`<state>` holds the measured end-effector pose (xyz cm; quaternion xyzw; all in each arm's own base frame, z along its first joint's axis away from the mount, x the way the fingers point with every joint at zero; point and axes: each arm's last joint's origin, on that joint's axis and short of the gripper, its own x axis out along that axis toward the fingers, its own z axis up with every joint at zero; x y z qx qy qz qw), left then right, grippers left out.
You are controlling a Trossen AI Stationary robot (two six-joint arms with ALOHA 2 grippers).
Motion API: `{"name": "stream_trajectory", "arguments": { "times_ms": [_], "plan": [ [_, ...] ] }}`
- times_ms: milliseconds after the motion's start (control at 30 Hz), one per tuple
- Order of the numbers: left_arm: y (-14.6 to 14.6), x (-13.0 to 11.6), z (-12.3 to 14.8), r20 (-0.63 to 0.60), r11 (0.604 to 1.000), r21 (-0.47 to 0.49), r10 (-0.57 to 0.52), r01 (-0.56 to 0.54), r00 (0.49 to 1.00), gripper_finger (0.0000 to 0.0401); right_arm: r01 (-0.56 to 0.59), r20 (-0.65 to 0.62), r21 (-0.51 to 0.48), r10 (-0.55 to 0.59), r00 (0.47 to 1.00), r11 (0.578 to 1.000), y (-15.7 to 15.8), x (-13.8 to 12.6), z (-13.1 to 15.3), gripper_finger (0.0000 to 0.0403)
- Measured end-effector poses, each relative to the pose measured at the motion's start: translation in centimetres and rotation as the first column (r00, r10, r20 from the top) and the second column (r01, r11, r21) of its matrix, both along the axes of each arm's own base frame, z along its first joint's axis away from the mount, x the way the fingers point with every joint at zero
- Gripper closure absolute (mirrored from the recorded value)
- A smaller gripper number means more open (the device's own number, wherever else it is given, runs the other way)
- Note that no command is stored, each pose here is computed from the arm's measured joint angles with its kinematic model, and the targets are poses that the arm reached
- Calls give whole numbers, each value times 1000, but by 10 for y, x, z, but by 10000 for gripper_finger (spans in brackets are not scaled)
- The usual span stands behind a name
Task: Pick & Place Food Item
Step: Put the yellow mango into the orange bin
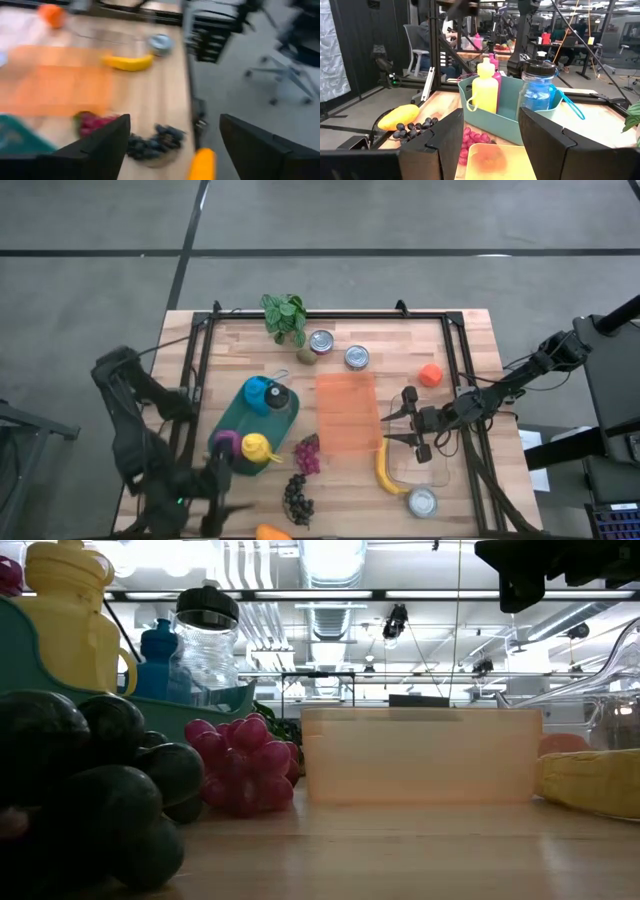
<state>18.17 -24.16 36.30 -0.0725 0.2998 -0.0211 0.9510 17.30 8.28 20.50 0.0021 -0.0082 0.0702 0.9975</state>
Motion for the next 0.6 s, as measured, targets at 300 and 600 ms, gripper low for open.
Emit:
{"name": "stream_trajectory", "arguments": {
  "times_ms": [300, 600],
  "plan": [
    [-66, -20, -41, -92, 972, -3, -235, 236, 968, 47, 0, 0, 0, 0, 1000, 1000, 0, 0, 0, 214],
    [-104, -5, -81, -52, 938, 117, -322, 326, 945, 41, 0, 0, 0, 0, 1000, 1000, 0, 0, 0, 214]
  ]
}}
